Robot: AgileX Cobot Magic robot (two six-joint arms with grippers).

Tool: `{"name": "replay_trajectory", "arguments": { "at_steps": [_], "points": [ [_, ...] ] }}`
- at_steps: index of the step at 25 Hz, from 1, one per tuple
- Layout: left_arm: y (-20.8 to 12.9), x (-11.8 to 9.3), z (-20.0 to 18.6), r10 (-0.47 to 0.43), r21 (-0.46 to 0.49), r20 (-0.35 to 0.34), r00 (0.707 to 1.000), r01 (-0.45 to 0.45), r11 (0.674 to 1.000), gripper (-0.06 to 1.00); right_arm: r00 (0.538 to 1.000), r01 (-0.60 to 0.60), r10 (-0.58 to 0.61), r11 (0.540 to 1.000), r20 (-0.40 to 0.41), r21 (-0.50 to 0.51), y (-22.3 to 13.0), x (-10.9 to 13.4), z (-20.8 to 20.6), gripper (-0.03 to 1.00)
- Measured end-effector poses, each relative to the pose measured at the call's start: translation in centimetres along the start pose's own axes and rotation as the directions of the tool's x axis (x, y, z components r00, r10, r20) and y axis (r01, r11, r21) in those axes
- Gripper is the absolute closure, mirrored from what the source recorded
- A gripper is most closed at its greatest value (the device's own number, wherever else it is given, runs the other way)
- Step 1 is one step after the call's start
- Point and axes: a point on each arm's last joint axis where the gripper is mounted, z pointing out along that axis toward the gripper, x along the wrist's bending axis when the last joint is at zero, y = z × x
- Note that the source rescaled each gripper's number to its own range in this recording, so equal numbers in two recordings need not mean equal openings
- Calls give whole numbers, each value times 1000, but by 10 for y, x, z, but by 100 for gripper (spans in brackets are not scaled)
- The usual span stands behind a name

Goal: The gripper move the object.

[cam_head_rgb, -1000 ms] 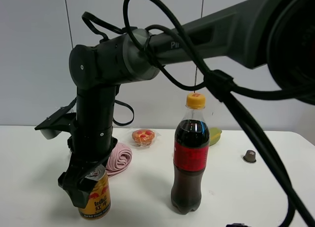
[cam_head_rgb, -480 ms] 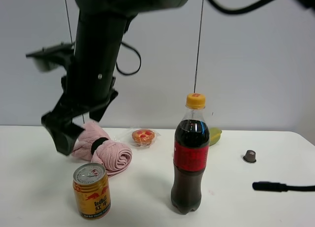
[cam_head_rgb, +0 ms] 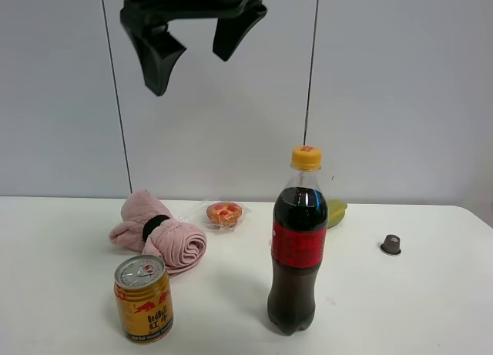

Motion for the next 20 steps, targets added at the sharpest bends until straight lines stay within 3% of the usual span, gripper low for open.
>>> {"name": "replay_trajectory", "arguments": {
  "at_steps": [11,20],
  "points": [
    [0,0,0,0,0,0,1000,0,1000,-6,987,-151,152,988,42,-19,-24,-61,-44,-3],
    [0,0,0,0,0,0,1000,0,1000,-6,951,-291,289,957,109,-1,-53,-118,-45,-3]
  ]
}}
